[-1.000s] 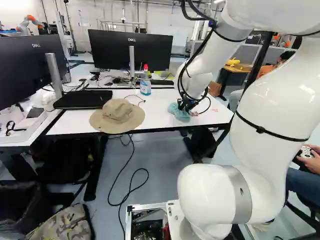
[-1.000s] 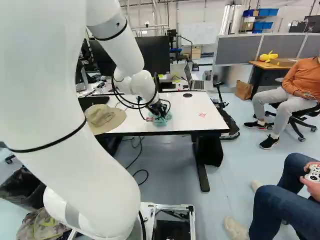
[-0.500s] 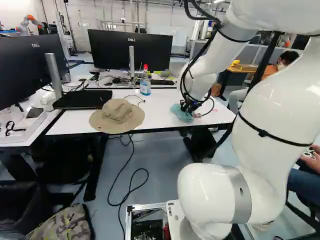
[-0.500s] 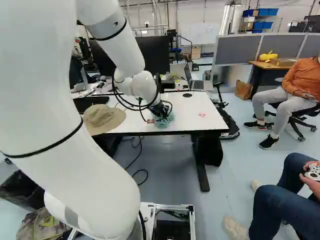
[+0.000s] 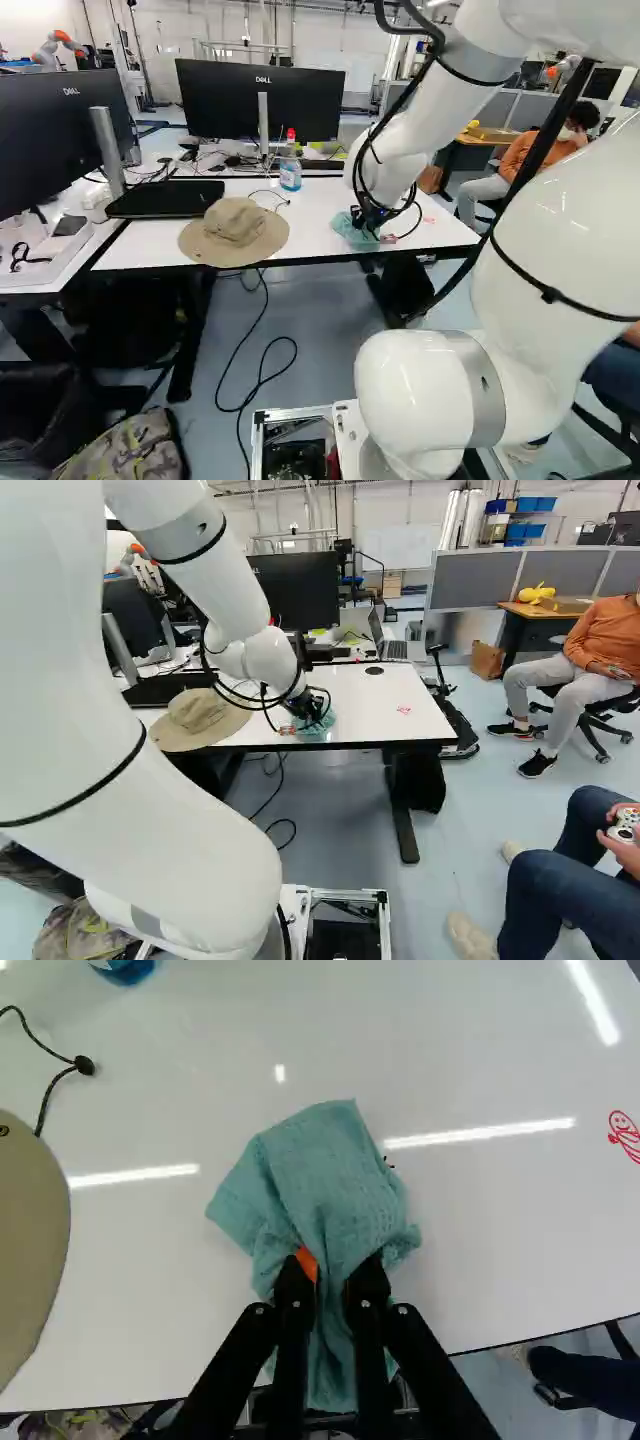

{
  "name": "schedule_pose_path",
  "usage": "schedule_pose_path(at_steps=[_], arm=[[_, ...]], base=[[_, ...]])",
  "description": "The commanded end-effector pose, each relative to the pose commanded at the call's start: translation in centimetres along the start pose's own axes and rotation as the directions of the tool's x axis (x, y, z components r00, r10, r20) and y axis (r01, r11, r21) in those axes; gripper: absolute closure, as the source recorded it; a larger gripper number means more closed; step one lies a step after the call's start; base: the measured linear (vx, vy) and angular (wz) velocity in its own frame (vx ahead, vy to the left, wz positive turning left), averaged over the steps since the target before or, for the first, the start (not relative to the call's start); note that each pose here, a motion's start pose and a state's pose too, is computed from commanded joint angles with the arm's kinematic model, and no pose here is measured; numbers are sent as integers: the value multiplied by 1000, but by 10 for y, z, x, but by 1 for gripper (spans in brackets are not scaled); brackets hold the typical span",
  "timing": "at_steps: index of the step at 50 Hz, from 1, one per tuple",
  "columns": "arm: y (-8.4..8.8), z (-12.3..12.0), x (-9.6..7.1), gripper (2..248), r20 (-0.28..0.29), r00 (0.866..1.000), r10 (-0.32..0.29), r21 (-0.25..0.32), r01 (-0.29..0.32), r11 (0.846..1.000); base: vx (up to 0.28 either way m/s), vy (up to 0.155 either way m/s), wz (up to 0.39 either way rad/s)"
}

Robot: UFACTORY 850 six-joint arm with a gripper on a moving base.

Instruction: Clean the table with the green towel

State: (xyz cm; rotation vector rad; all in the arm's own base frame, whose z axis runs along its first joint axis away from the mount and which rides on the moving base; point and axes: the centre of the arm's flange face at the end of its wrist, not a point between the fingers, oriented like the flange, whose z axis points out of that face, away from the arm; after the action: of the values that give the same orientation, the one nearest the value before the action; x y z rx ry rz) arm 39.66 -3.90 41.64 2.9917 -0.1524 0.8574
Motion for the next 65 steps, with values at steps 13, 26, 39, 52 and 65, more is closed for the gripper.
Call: schedule_pose_path(at_steps=[13, 26, 39, 52, 65], arm=[[-2, 12, 21, 202, -1, 1000, -3, 2, 3, 1000], [4, 26, 43, 202, -4, 1000, 7, -5, -8, 1000], [20, 35, 59, 202, -9, 999, 36, -23, -36, 999], [40, 40, 66, 202, -13, 997, 71, -45, -72, 996], [41, 29, 48, 202, -8, 997, 77, -48, -77, 996]], base=[[0, 0, 0], [0, 0, 0], [0, 0, 0], [0, 0, 0], [0, 0, 0]])
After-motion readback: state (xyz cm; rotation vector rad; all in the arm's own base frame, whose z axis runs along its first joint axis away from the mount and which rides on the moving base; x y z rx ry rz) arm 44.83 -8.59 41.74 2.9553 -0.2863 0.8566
